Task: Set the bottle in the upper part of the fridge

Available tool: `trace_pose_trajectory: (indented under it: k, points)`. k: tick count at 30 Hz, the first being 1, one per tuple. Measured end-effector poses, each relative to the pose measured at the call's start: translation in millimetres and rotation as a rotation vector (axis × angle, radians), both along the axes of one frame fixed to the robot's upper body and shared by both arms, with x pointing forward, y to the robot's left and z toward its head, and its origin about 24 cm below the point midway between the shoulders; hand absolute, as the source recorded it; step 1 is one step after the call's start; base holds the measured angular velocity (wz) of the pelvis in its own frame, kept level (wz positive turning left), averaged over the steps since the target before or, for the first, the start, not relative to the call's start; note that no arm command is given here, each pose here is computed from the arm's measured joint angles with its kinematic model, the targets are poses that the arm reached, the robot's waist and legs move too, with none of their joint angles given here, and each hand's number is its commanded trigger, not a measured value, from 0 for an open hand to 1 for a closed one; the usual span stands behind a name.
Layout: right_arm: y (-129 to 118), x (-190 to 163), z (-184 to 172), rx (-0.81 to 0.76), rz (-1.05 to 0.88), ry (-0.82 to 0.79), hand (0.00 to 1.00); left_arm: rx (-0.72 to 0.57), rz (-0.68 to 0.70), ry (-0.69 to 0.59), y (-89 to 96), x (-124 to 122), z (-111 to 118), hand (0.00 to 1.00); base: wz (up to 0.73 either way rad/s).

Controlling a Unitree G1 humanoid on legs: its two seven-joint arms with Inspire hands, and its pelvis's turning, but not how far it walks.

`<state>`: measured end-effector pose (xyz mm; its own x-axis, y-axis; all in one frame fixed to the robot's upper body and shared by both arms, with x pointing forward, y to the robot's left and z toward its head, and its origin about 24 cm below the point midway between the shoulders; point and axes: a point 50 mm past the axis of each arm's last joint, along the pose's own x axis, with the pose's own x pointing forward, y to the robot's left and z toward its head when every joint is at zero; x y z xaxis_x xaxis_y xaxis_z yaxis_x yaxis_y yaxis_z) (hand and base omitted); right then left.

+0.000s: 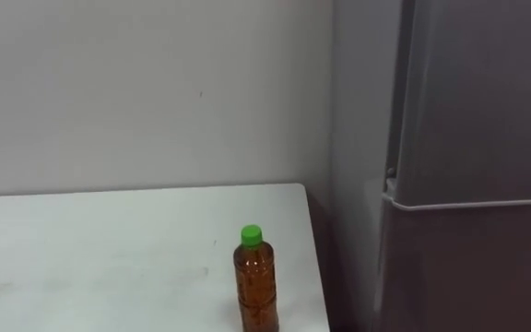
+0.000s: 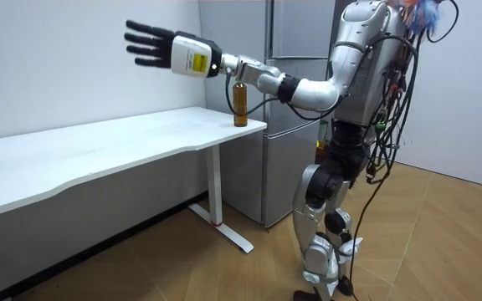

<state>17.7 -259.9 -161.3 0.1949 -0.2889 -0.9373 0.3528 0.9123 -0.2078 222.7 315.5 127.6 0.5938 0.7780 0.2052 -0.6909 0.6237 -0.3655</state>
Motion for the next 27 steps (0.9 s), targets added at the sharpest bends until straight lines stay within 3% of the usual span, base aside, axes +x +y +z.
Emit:
trace_pose_trajectory:
  k: [8, 15, 23, 27]
  points:
    - [4, 9, 0, 0.027, 0.019, -0.026, 0.0, 0.086, -0.248, -0.12, -40.4, 23, 32, 0.0, 0.02]
    - [6, 16, -1, 0.027, 0.051, -0.024, 0.0, 0.098, -0.471, -0.143, -82.2, 41, 36, 0.0, -0.02]
    - [9, 29, -2, 0.03, 0.113, -0.015, 0.0, 0.148, -0.835, -0.162, -147.6, 56, 40, 0.0, -0.09]
    - [10, 32, -2, 0.032, 0.129, -0.017, 0.0, 0.175, -0.944, -0.194, -167.6, 61, 50, 0.0, -0.07]
